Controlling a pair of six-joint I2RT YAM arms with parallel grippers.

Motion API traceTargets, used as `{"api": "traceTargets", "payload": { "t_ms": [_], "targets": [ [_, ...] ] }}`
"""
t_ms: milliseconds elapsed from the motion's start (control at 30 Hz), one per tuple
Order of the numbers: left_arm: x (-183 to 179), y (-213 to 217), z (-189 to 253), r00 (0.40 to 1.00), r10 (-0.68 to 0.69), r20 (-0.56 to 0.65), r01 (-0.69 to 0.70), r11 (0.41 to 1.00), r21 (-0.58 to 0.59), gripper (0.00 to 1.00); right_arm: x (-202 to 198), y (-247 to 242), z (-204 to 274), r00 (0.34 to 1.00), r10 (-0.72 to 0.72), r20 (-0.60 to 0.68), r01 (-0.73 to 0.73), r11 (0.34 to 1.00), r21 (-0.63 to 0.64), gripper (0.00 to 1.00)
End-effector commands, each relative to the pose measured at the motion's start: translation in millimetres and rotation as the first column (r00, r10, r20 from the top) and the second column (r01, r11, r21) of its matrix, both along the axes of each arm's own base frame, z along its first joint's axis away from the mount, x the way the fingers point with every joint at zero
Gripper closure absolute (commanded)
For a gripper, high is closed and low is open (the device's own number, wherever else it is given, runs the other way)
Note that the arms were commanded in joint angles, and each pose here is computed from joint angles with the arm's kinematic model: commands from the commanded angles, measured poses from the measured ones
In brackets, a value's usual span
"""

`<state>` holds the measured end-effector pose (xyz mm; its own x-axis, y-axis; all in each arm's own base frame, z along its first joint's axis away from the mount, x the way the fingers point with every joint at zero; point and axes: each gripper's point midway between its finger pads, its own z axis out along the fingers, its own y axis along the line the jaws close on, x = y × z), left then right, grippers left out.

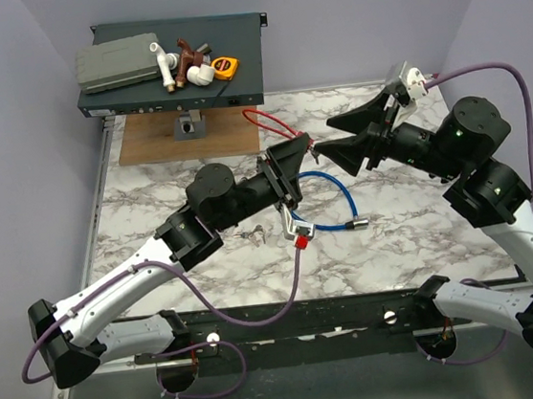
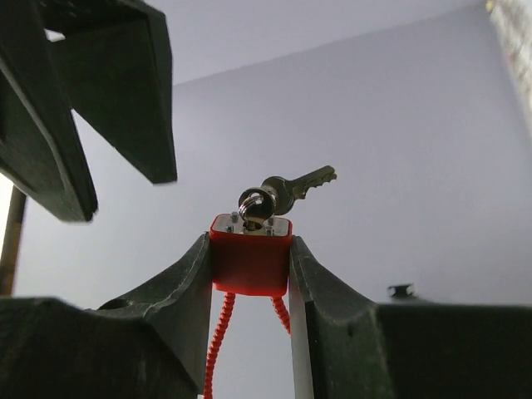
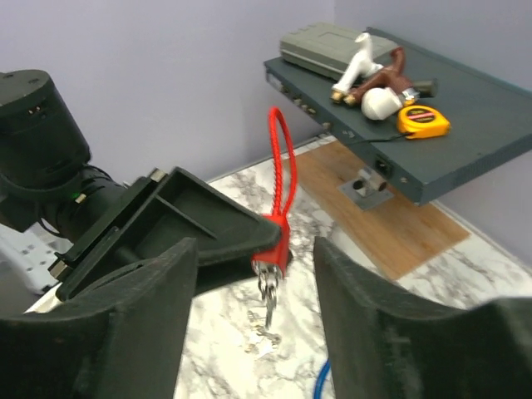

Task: Unlock with the key
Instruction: Unlock the lock.

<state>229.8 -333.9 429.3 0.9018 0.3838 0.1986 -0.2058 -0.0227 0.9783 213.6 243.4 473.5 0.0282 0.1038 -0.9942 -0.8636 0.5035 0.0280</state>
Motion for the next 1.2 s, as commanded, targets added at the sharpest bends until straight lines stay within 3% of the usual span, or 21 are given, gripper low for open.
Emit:
{"api": "traceTargets", "payload": {
  "t_ms": [0,67,133,200,300,400,500,633,667,733,767,867,900,1000,1167],
  "targets": [
    [-1,12,25,0.934,-0.034,0.356,-0.004,0.994,0.106,1.0,14,-20,1,0.99,-0.14,0.035,0.14,0.99,-0.015,0.35],
    [-8,12,17,0.9,-0.118,0.42,0.039,0.981,0.191,1.0,18,-26,8,0.982,-0.177,0.061,0.177,0.984,0.005,0.33],
    [-18,19,-8,0.854,-0.282,0.438,0.104,0.916,0.387,1.0,22,-27,13,0.977,-0.201,0.068,0.199,0.98,0.029,0.33],
    [-10,26,-33,0.84,-0.336,0.425,0.073,0.848,0.524,1.0,25,-27,13,0.976,-0.207,0.066,0.205,0.978,0.039,0.33],
    [22,36,-62,0.845,-0.284,0.453,-0.088,0.763,0.641,1.0,25,-27,12,0.976,-0.207,0.062,0.205,0.978,0.043,0.33],
    [39,47,-66,0.868,-0.229,0.44,-0.164,0.704,0.691,1.0,24,-27,9,0.976,-0.209,0.063,0.206,0.978,0.041,0.33],
    [49,61,-76,0.894,-0.177,0.413,-0.23,0.609,0.759,1.0,26,-26,5,0.976,-0.208,0.057,0.207,0.978,0.031,0.33],
    [57,111,-120,0.955,0.018,0.297,-0.288,0.306,0.908,1.0,29,-22,1,0.979,-0.199,0.054,0.198,0.98,0.019,0.34],
    [58,134,-131,0.954,0.096,0.285,-0.299,0.178,0.938,1.0,29,-22,0,0.979,-0.198,0.055,0.197,0.98,0.019,0.34],
    [55,186,-140,0.888,0.35,0.299,-0.284,-0.093,0.954,1.0,30,-21,-1,0.979,-0.195,0.054,0.194,0.981,0.022,0.34],
    [49,203,-139,0.836,0.449,0.316,-0.259,-0.185,0.948,1.0,29,-21,-2,0.98,-0.192,0.055,0.191,0.981,0.022,0.34],
    [72,197,-127,0.628,0.66,0.413,-0.363,-0.22,0.905,1.0,29,-20,-3,0.981,-0.187,0.051,0.186,0.982,0.023,0.34],
    [79,196,-120,0.595,0.671,0.442,-0.395,-0.235,0.888,1.0,29,-19,-4,0.981,-0.186,0.051,0.185,0.982,0.024,0.34],
    [82,195,-119,0.601,0.672,0.432,-0.389,-0.227,0.893,1.0,28,-19,-4,0.982,-0.182,0.047,0.181,0.983,0.026,0.34],
    [66,215,-144,0.627,0.659,0.415,-0.316,-0.271,0.909,1.0,26,-21,-6,0.982,-0.184,0.047,0.183,0.983,0.027,0.34]
  ]
}}
